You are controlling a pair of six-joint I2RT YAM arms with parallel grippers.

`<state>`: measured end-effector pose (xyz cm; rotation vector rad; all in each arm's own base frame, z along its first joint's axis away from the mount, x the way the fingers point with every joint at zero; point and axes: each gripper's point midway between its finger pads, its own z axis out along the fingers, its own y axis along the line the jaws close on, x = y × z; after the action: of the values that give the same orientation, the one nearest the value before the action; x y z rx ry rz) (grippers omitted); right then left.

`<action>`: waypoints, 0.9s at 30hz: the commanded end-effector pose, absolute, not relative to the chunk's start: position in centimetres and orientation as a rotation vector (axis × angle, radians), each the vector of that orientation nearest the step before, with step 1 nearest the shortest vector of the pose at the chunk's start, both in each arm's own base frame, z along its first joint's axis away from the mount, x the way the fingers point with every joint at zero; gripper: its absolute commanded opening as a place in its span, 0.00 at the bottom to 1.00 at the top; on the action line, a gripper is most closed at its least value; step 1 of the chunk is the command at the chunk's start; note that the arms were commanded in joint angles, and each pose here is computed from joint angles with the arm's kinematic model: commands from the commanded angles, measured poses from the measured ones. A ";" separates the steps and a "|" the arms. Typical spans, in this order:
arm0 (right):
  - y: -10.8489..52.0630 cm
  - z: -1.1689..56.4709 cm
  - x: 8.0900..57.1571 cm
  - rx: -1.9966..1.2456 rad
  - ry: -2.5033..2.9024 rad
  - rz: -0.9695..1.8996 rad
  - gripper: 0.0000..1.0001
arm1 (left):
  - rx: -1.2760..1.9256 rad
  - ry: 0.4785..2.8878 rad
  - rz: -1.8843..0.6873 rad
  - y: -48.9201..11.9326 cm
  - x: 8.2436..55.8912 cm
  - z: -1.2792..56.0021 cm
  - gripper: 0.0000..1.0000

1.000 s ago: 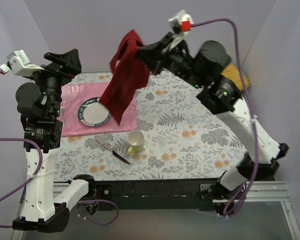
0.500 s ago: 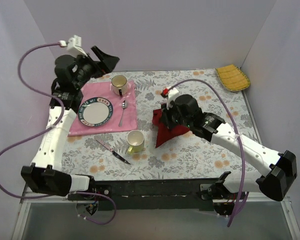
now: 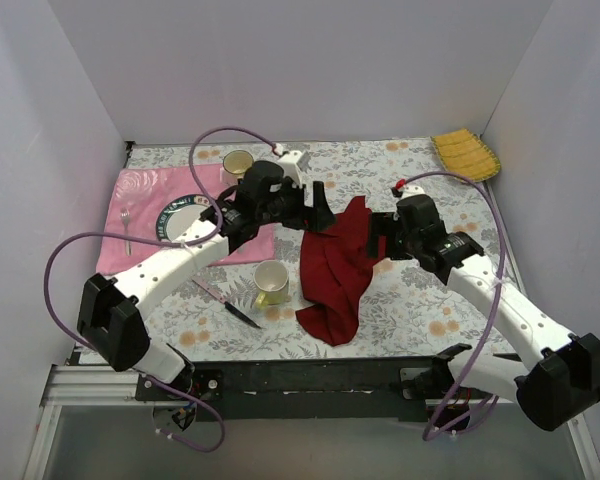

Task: Fold the napkin, place the utensils inside, and roll it up
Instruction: Flatten the napkin out

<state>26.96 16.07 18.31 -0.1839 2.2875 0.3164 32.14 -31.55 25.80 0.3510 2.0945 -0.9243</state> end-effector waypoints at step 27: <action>18.2 10.4 47.6 -0.197 2.337 0.646 0.57 | 0.281 2.504 -0.774 -36.7 32.2 8.0 0.78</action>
<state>44.84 16.38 8.76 -0.0865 2.4153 0.5579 31.21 -35.83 6.57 0.3530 2.5302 -0.6122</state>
